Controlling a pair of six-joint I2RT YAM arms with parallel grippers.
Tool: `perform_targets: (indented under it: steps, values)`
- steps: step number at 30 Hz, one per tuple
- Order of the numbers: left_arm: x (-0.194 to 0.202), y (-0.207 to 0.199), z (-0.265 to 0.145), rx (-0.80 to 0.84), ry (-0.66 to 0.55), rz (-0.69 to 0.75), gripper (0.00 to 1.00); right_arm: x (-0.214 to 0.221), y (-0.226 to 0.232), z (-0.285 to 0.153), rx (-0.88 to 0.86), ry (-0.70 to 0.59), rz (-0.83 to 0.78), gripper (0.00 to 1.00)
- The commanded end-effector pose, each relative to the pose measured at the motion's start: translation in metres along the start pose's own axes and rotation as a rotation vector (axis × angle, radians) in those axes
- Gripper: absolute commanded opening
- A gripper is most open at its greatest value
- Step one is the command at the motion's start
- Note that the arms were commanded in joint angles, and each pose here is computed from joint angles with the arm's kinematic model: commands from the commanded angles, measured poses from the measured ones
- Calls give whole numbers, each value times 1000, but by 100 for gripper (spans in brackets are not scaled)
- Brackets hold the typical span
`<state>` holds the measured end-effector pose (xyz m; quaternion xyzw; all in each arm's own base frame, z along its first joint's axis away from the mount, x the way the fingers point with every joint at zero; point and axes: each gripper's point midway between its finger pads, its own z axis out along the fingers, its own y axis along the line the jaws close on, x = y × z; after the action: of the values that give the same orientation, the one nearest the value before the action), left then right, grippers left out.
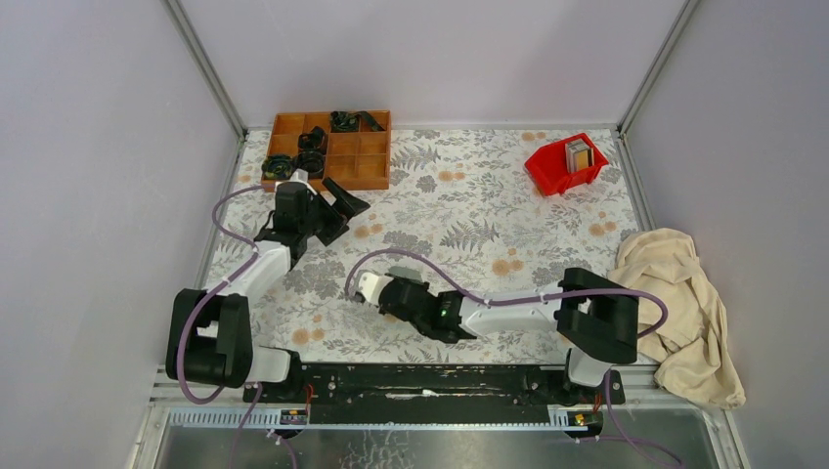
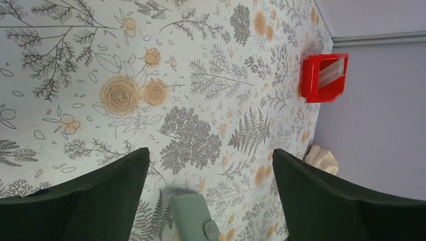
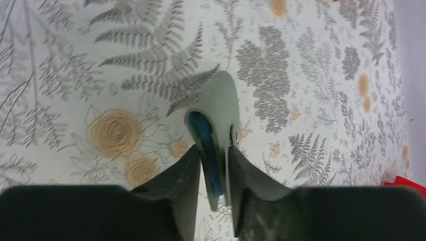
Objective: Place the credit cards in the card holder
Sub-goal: Place the card holder at the center of the board, then open the card holder at the center of the board.
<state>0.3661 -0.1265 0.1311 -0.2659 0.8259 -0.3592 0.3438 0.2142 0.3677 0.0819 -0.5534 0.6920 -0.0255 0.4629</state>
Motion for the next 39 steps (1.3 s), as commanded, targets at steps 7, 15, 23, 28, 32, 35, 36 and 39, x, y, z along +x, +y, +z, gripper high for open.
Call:
perform_targets:
  steps: [7, 15, 23, 28, 32, 35, 36, 39]
  values:
    - [17, 0, -10, 36, 55, -38, 100, 9, 12, -39, 3, 44, 205, 60]
    - [32, -4, -22, 92, 81, -22, 99, -19, 0, -64, 2, 22, 409, 63]
    - [67, -8, -35, 153, 144, 20, 76, -37, -17, -56, 132, 17, 532, 62]
    - [98, 1, -38, 137, 193, 52, 53, -22, -18, -43, 147, 100, 610, 53]
    - [113, 9, -40, 120, 205, 60, 45, -8, -15, -31, 107, 160, 704, 52]
    - [122, 15, -40, 112, 221, 59, 40, -2, -12, -23, 55, 186, 768, 52]
    - [125, 16, -40, 113, 227, 61, 38, -3, -12, -22, 37, 187, 783, 52]
    - [133, 17, -38, 118, 247, 67, 34, 3, -1, -11, -18, 224, 810, 57]
